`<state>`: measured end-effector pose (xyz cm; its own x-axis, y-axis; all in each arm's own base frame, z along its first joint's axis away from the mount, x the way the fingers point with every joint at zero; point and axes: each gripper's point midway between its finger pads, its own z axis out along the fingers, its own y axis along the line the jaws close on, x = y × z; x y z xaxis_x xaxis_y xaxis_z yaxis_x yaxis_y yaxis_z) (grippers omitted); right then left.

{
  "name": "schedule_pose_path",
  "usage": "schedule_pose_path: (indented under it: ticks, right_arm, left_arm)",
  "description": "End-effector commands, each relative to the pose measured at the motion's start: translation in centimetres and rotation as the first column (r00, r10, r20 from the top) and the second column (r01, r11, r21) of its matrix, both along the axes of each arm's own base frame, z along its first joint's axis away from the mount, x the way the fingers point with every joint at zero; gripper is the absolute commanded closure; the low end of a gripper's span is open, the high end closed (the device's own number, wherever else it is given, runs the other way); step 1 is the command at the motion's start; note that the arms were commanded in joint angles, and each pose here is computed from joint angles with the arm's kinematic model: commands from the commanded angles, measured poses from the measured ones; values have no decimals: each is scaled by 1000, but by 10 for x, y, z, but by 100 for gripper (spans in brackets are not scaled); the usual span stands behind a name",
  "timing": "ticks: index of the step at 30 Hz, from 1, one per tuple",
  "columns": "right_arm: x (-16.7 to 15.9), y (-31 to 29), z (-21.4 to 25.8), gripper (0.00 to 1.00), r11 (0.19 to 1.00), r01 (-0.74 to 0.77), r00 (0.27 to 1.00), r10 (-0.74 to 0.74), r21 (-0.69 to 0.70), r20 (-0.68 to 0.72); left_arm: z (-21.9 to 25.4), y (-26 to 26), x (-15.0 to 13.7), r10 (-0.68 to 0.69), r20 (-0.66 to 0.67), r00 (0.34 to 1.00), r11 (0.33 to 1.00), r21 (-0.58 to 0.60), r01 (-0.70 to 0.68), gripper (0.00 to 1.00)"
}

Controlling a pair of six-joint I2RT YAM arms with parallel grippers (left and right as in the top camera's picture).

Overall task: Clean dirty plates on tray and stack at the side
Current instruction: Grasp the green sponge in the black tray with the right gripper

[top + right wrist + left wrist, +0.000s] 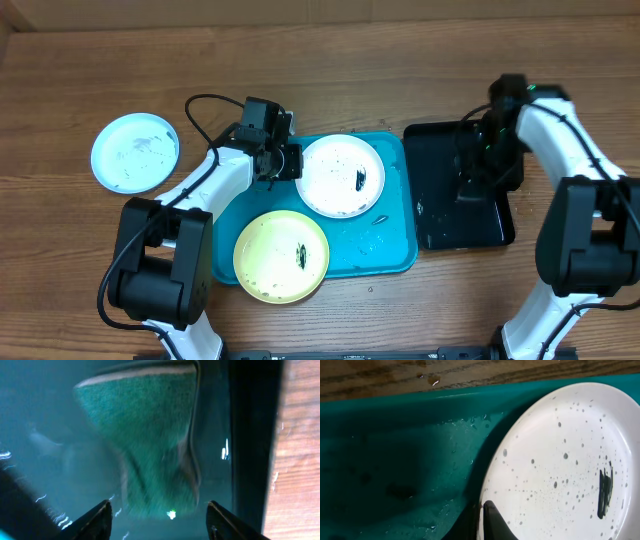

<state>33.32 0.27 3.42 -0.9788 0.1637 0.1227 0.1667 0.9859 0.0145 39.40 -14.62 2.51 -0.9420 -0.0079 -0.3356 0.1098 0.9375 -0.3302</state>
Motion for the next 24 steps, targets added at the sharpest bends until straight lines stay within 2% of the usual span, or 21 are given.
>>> schedule_pose_path:
  ticks: [1,13,15,16,18,21,24]
  right_arm:
    - [5,-8,-8,37,993,-46,998,52,-109,47]
    - [24,-4,-9,51,993,-49,990,62,-110,126]
    - [26,-3,-9,63,993,-48,989,62,-107,131]
    - [26,-2,-9,72,994,-48,989,62,-103,132]
    - [26,0,-9,88,995,-49,989,61,-90,136]
    - [27,5,-9,91,997,-49,988,57,-61,141]
    - [27,6,-9,96,997,-49,988,57,-54,140]
  left_arm:
    - [-6,-4,-5,-30,-14,999,1000,-8,30,90]
    - [-6,-13,-6,-51,-1,999,999,-4,51,87]
    - [-6,-11,-4,-43,6,999,999,10,43,87]
    - [-6,-10,-3,-43,9,999,999,14,43,86]
    - [-7,-12,-3,-47,12,999,999,15,47,80]
    - [-7,-15,-2,-52,19,998,999,17,52,67]
    - [-6,-12,4,-41,46,998,998,46,39,64]
